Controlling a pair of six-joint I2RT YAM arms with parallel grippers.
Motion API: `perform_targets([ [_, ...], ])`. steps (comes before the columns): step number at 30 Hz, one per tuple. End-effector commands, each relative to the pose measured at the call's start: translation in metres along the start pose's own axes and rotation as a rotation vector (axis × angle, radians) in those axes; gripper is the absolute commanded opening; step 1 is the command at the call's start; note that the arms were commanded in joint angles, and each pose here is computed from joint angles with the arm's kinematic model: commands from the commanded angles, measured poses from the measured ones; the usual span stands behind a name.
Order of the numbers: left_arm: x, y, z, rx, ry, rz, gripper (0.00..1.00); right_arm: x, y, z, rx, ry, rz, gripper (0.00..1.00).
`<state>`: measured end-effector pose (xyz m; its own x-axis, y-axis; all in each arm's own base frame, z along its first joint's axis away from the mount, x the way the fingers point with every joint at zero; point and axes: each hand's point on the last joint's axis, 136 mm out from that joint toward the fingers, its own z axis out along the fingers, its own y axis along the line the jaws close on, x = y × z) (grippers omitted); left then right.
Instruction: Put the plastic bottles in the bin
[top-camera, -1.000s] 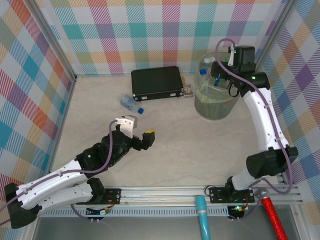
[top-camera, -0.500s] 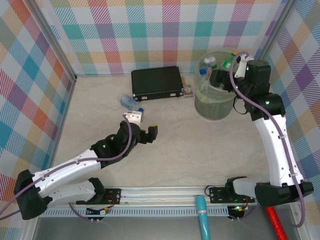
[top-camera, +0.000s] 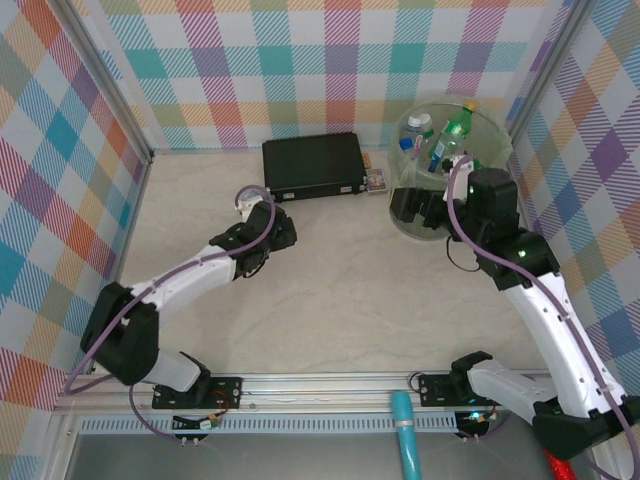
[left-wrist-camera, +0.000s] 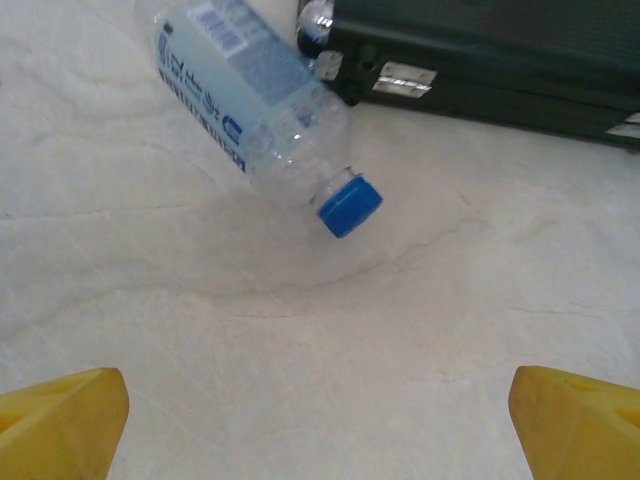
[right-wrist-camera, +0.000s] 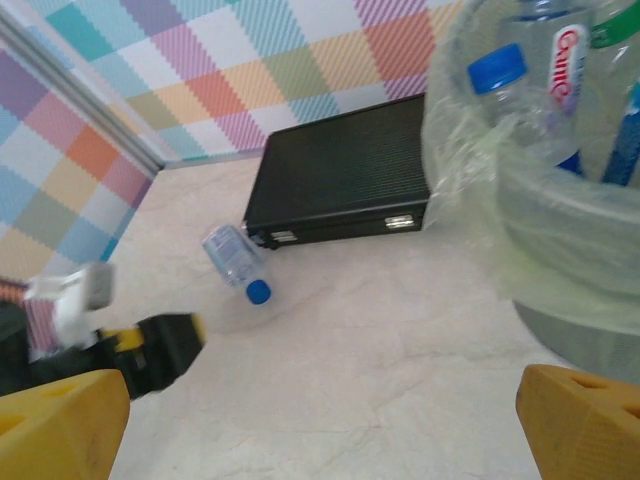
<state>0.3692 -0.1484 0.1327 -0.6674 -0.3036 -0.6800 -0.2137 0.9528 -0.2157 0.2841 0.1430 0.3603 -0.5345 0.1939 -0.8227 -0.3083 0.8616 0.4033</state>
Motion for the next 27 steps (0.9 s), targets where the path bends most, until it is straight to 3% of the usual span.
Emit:
perform_targets([
  [1,-0.006,-0.008,0.018,0.036,0.042,-0.140,0.94,-0.003,0.012,-0.008,-0.048,-0.049,0.018,0.99],
  [7,-0.006,-0.011,0.062,0.015,0.102,-0.228,0.84,0.015,0.017,-0.009,-0.074,-0.023,0.020,0.99],
  [27,0.003,-0.003,0.137,-0.117,0.124,-0.295,0.73,0.035,0.012,-0.017,-0.083,-0.011,0.065,0.99],
])
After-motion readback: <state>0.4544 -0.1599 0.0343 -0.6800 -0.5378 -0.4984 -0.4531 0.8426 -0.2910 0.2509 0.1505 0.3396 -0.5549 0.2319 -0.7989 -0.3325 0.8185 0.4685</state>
